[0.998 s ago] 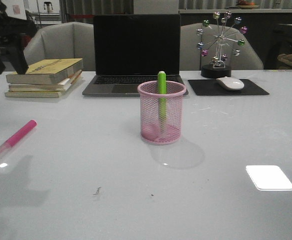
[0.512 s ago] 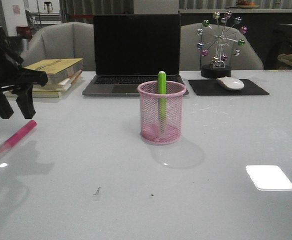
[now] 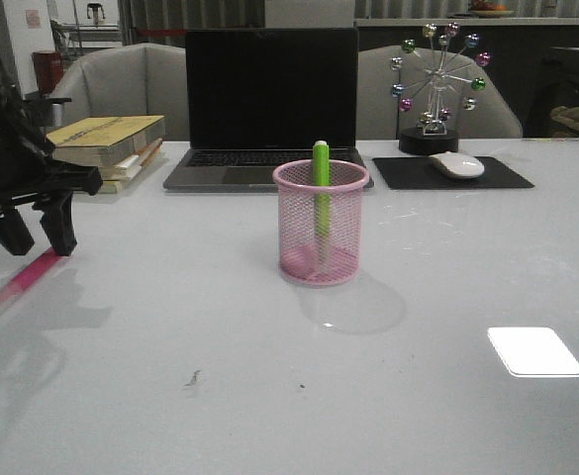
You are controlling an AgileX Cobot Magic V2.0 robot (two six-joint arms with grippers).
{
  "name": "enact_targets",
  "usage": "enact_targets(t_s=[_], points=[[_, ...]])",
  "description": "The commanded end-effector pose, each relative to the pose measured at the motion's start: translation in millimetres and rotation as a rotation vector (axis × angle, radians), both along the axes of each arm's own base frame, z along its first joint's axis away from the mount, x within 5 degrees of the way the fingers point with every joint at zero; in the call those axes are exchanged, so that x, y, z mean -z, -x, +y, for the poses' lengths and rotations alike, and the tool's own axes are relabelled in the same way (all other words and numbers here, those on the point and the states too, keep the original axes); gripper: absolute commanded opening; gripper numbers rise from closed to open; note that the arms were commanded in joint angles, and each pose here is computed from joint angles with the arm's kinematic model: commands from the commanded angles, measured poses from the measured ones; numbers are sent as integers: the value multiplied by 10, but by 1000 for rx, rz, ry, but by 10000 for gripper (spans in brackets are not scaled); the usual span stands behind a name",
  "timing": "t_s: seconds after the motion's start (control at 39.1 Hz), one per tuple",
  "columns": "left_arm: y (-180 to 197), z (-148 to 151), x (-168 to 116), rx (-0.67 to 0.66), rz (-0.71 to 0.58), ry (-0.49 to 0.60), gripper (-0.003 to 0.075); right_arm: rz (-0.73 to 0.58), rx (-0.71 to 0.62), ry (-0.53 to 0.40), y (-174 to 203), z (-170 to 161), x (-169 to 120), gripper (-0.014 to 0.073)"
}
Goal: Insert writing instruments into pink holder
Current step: 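Lower the left gripper onto the pink highlighter and close it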
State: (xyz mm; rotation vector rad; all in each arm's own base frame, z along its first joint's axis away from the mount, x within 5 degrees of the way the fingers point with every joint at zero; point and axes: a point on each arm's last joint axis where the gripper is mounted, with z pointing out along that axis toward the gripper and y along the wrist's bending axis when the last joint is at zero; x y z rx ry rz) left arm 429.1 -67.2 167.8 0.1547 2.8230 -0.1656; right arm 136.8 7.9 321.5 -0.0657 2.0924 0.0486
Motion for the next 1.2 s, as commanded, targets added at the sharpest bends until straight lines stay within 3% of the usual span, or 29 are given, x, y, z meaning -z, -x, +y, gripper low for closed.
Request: enact_targets(t_s=[0.0, 0.41, 0.79, 0.97, 1.18], points=[[-43, -39, -292, -8, -99, 33, 372, -101, 7, 1, -17, -11, -152, 386], [-47, -49, -255, -14, -87, 44, 353, -101, 7, 1, -17, -11, -152, 386], [1, -51, -12, -3, 50, 31, 92, -101, 7, 1, -17, -11, -152, 386], [12, -58, 50, -5, 83, 36, 92, -101, 7, 1, -17, -11, -152, 386], [-87, -123, -175, 8, 28, 80, 92, -101, 7, 1, -19, -11, -151, 386]])
